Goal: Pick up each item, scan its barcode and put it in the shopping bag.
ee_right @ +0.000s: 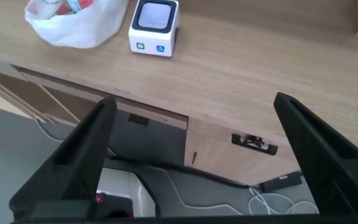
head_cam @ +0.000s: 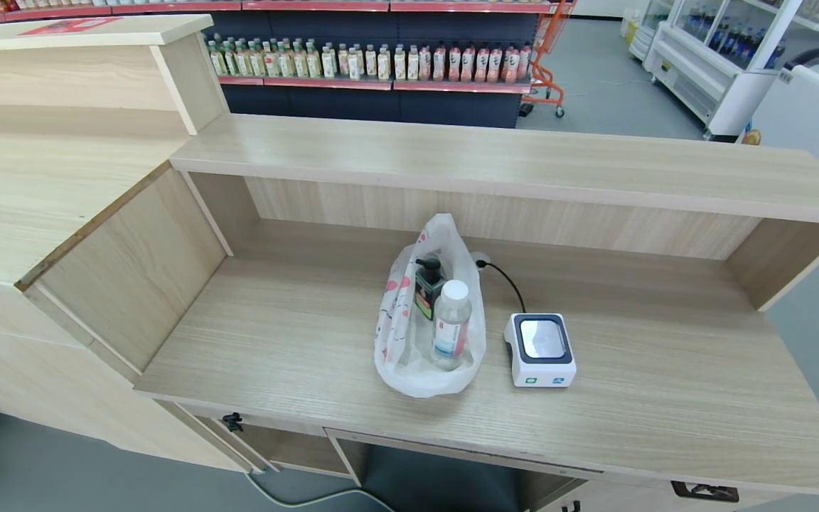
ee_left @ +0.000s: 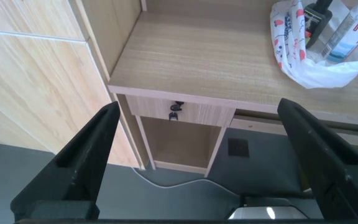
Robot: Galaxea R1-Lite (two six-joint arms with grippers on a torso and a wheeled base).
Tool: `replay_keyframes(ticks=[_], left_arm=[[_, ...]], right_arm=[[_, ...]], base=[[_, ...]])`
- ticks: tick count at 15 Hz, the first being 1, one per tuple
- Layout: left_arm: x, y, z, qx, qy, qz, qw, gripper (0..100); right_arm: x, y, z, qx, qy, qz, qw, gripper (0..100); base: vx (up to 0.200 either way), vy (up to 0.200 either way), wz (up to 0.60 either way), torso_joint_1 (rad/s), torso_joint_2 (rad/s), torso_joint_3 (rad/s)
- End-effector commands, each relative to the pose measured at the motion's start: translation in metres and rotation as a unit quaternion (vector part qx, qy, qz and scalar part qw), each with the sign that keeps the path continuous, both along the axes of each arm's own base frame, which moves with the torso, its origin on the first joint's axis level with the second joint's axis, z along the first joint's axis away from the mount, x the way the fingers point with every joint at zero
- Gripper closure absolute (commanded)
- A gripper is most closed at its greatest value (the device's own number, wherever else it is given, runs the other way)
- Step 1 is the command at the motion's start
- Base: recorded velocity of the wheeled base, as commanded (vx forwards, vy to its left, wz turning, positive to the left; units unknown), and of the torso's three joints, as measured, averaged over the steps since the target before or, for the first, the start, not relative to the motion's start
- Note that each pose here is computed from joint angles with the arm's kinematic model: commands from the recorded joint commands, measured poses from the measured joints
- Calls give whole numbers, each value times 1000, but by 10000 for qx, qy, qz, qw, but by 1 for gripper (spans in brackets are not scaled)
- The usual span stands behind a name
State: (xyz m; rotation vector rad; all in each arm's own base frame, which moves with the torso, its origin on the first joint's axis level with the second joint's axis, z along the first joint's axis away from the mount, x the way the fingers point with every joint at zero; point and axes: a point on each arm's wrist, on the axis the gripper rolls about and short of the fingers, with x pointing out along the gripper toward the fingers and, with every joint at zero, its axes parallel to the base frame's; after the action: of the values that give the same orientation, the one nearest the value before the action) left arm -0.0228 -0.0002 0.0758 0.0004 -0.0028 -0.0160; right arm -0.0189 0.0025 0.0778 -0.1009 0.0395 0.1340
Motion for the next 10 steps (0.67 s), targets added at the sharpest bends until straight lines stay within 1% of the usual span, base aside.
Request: replay_keyframes(ticks=[1, 4, 7, 10], left_arm=[[0, 0, 0, -2, 6, 3, 10000, 0], [0, 0, 0, -2, 6, 3, 10000, 0], [0, 0, 0, -2, -1, -5, 10000, 0], [0, 0, 0, -2, 6, 3, 10000, 0]], right_arm=[[-4, 0, -3, 66, -193, -70, 9998, 0], [-4, 0, -3, 50, -187, -77, 9998, 0], [-4, 0, -3, -102, -206, -65, 9997, 0], [-4, 0, -3, -132, -210, -64, 9997, 0]], base=[[0, 0, 0, 0, 0, 0], [0, 0, 0, 0, 0, 0], [0, 0, 0, 0, 0, 0], [0, 0, 0, 0, 0, 0]])
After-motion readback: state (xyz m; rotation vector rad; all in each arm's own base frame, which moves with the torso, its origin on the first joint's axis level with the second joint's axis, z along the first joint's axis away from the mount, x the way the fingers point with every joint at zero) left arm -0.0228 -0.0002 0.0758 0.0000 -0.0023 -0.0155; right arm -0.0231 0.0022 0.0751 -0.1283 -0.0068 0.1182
